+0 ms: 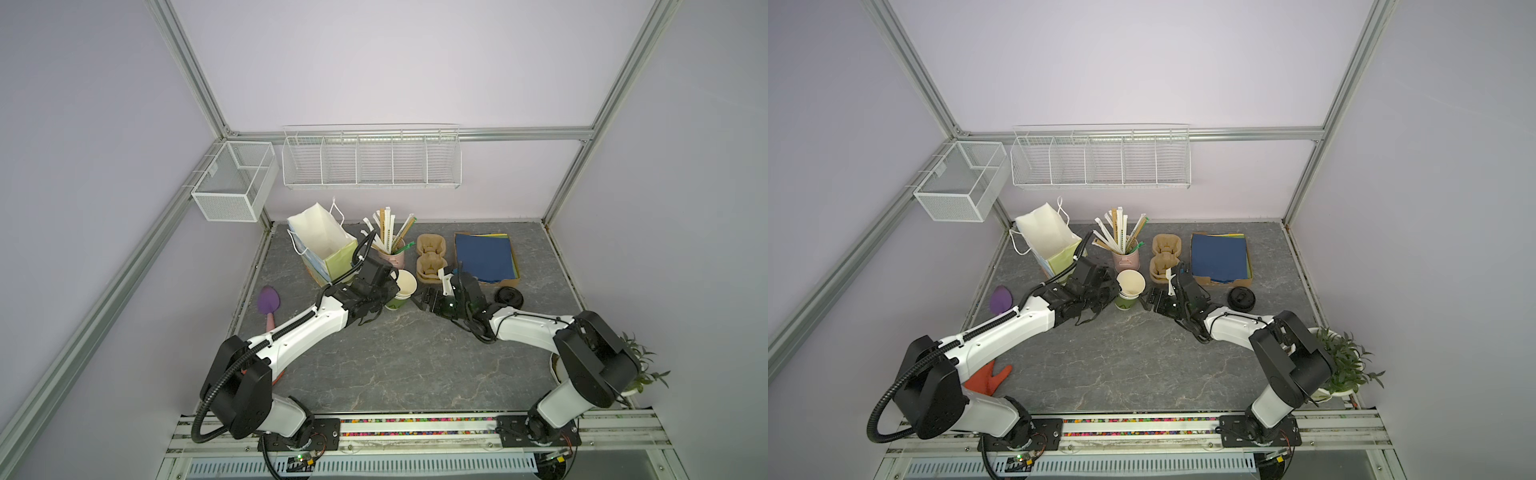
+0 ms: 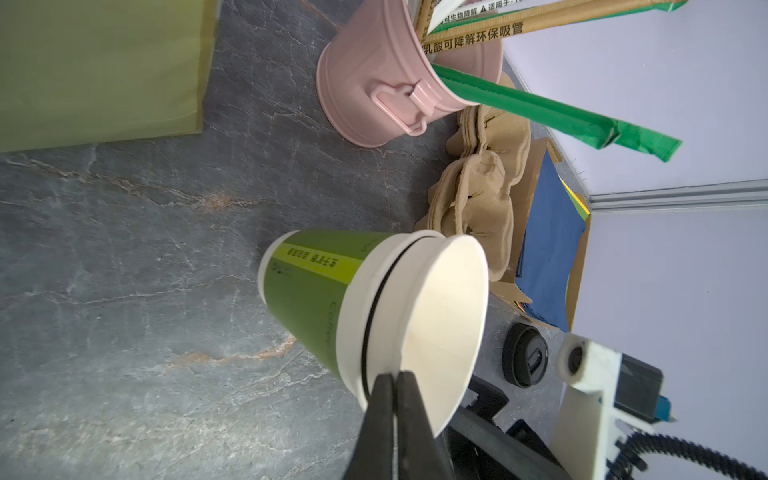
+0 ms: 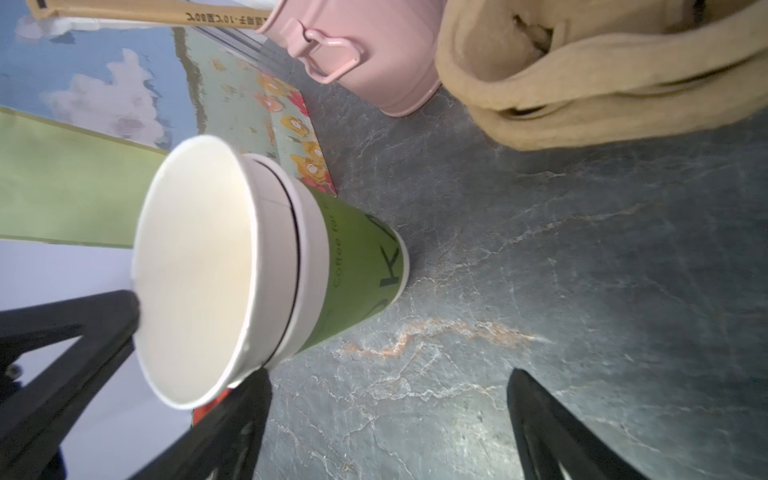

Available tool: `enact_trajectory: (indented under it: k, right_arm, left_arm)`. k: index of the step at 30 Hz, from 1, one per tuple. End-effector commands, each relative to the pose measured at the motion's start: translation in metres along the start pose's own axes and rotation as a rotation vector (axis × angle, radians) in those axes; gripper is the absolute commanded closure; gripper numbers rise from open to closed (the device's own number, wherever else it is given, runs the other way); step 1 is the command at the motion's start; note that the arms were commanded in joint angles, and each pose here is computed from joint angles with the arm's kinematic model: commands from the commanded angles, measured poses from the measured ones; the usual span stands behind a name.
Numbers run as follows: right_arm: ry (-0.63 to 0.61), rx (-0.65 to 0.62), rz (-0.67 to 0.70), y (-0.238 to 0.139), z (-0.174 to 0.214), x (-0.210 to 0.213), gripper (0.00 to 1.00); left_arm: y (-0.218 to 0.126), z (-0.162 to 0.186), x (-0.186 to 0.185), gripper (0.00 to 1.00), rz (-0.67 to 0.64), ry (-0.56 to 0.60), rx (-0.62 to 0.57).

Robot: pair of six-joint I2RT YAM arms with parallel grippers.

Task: Pack the takeout coffee

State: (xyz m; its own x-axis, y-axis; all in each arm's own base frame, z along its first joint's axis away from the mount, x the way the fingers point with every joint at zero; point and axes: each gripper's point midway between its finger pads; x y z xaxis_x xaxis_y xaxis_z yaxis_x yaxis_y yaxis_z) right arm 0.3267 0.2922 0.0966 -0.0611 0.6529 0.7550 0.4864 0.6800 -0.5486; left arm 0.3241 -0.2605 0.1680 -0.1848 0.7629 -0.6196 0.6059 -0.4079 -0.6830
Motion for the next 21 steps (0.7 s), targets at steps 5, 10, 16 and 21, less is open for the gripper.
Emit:
enact_trajectory:
  k: [5, 10, 16, 21]
  right_arm:
    - [0.001, -0.034, -0.005, -0.001, -0.007, 0.006, 0.08]
    - [-0.035, -0.026, -0.025, -0.01, -0.009, 0.019, 0.07]
    - [-0.086, -0.035, 0.105, -0.032, -0.015, 0.012, 0.07]
    - [-0.129, -0.041, 0.119, -0.042, -0.017, 0.019, 0.05]
  left_arm:
    - [-0.004, 0.002, -0.004, 1.0, 0.065, -0.048, 0.0]
    - [-0.008, -0.002, -0.001, 1.0, 0.058, -0.041, -0.014]
    - [-0.012, -0.006, 0.007, 1.0, 0.018, -0.018, -0.038]
    - [-0.009, -0.003, 0.009, 1.0, 0.02, -0.026, -0.034]
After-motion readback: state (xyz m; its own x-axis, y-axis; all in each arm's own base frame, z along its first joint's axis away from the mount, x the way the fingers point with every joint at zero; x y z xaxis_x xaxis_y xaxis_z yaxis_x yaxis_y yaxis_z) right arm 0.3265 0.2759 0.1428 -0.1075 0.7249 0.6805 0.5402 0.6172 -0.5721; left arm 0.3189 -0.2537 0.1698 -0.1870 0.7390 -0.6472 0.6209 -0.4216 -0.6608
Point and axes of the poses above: each gripper's point midway between its finger pads, its own y axis out along the fingers, its own x axis along the line the jaws close on, z = x × y, and after that the axes turned 5 degrees about y, right-handed
